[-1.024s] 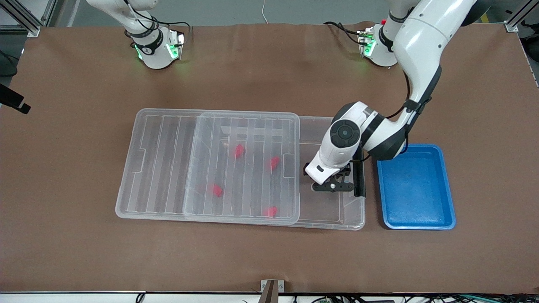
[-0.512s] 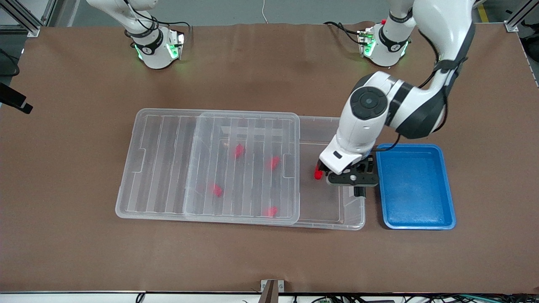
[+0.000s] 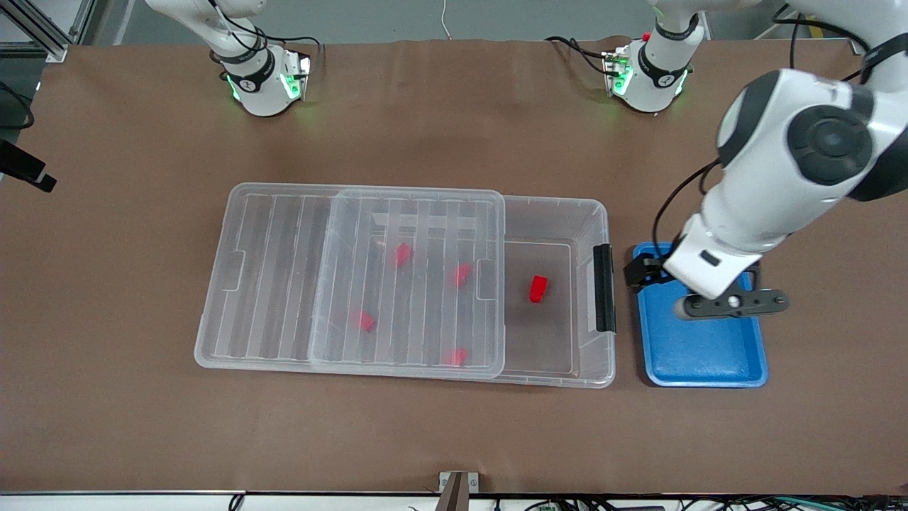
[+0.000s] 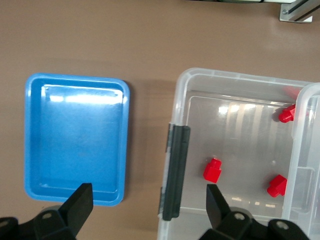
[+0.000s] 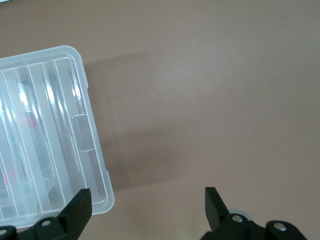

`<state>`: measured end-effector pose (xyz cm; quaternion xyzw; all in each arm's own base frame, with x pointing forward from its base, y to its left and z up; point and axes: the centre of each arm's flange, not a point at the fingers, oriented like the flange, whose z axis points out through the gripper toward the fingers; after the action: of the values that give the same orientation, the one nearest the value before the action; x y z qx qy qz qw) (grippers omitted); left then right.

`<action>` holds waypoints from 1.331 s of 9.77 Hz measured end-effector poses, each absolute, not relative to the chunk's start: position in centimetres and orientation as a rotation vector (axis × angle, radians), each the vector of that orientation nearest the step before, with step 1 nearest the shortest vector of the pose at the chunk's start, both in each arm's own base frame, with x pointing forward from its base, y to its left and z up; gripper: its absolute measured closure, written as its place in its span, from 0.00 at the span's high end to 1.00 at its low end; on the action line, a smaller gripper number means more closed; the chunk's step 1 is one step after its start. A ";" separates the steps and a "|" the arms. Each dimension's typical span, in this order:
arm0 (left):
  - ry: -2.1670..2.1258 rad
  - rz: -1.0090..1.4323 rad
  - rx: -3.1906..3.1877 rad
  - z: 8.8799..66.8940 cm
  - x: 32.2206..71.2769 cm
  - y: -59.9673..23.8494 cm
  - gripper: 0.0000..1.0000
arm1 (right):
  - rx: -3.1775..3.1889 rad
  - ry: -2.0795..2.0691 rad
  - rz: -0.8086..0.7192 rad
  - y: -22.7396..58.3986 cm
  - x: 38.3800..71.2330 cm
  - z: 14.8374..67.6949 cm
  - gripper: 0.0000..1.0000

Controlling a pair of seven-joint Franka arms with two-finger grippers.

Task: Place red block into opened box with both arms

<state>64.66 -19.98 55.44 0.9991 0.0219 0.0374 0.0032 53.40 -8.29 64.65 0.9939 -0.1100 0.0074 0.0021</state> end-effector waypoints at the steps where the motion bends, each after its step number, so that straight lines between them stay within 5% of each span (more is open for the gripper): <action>1: 0.083 0.131 3.136 57.0 64.2 -19.2 1.00 | 3.120 -0.330 0.014 -8.0 53.5 64.4 1.00; 4: 0.058 0.213 3.155 62.8 61.7 -17.6 1.00 | 3.138 -0.044 -0.107 -6.7 55.4 60.0 0.84; 6: 0.027 0.220 3.173 66.3 59.4 -15.8 1.00 | 3.136 0.124 -0.202 -6.9 58.3 53.1 0.48; 9: -0.014 0.131 3.141 68.0 56.8 -10.0 1.00 | 3.208 0.377 -0.232 -7.7 61.2 42.7 0.07; 13: -0.041 0.019 3.166 67.5 51.2 -8.6 1.00 | 3.266 0.512 -0.259 -2.0 61.8 34.8 0.01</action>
<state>51.21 -8.64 67.50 0.9998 -0.0129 0.0059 -0.0122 61.79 -2.04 34.76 0.9812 0.1539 -0.0778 -0.0871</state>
